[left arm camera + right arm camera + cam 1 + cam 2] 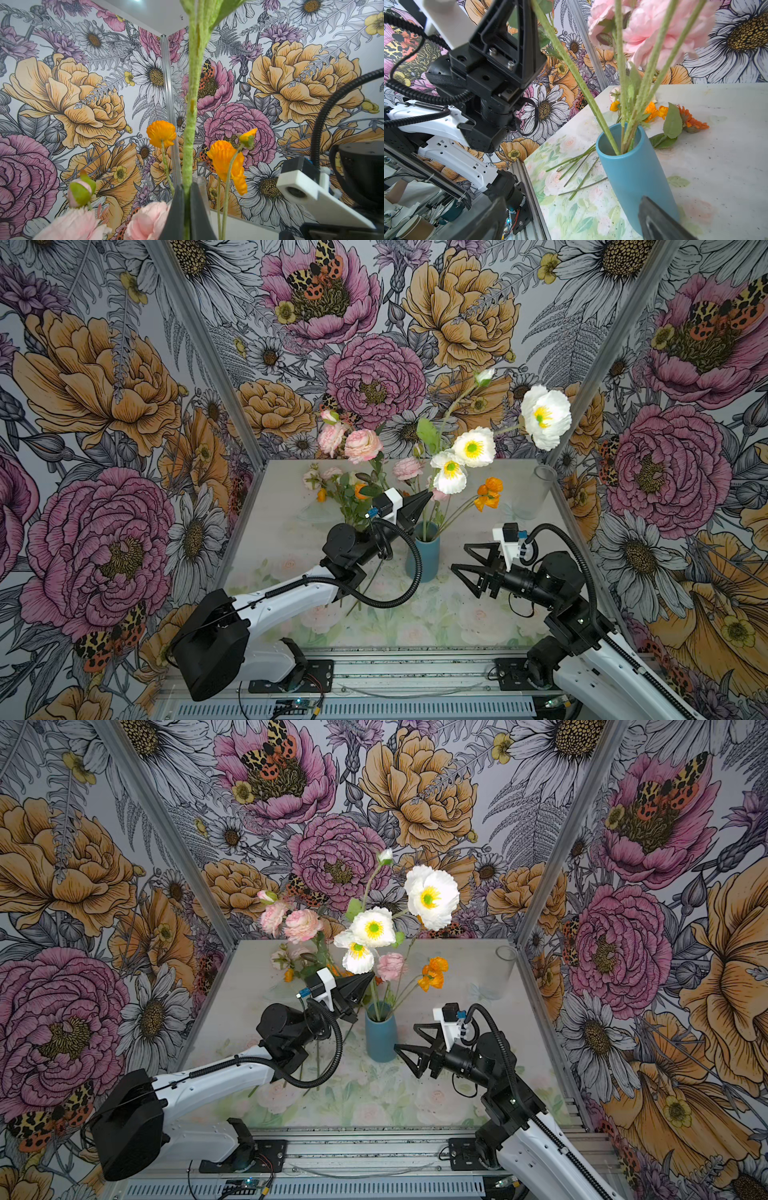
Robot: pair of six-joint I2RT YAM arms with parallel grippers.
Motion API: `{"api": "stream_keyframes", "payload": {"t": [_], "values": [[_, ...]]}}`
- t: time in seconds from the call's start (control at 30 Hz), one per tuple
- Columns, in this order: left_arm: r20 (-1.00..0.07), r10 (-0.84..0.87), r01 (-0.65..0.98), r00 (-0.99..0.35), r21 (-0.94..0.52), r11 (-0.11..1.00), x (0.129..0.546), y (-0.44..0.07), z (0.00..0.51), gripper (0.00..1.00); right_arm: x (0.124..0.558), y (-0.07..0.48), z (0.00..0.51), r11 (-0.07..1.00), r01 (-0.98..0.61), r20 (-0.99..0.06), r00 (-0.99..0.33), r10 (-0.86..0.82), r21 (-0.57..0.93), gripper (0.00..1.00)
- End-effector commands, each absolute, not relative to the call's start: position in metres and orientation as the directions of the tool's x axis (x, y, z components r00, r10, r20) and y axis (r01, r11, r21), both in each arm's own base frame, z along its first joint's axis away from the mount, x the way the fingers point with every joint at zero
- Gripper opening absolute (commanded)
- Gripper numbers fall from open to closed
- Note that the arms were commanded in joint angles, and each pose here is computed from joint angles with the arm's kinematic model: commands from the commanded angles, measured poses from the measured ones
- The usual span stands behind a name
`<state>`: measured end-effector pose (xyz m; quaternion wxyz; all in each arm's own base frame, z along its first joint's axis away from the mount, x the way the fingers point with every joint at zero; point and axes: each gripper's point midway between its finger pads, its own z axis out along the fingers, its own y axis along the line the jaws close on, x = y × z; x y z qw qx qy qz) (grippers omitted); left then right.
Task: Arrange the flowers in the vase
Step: 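Carry the white poppies over the teal vase and lower stems in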
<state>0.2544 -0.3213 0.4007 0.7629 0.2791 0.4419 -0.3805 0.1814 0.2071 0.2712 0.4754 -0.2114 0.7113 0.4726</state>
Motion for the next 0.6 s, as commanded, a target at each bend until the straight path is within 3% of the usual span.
{"api": "stream_keyframes", "payload": {"t": [0.0,0.57], "values": [[-0.870,-0.381,0.834,0.314,0.061,0.548,0.250,-0.316,0.398,0.00,0.180,0.210,0.265,0.460,-0.755,-0.877,-0.462,0.131,0.467,0.99],[-0.919,-0.350,0.835,0.183,-0.043,0.548,0.249,-0.329,0.314,0.00,0.180,0.209,0.260,0.463,-0.749,-0.872,-0.471,0.131,0.474,1.00]]}}
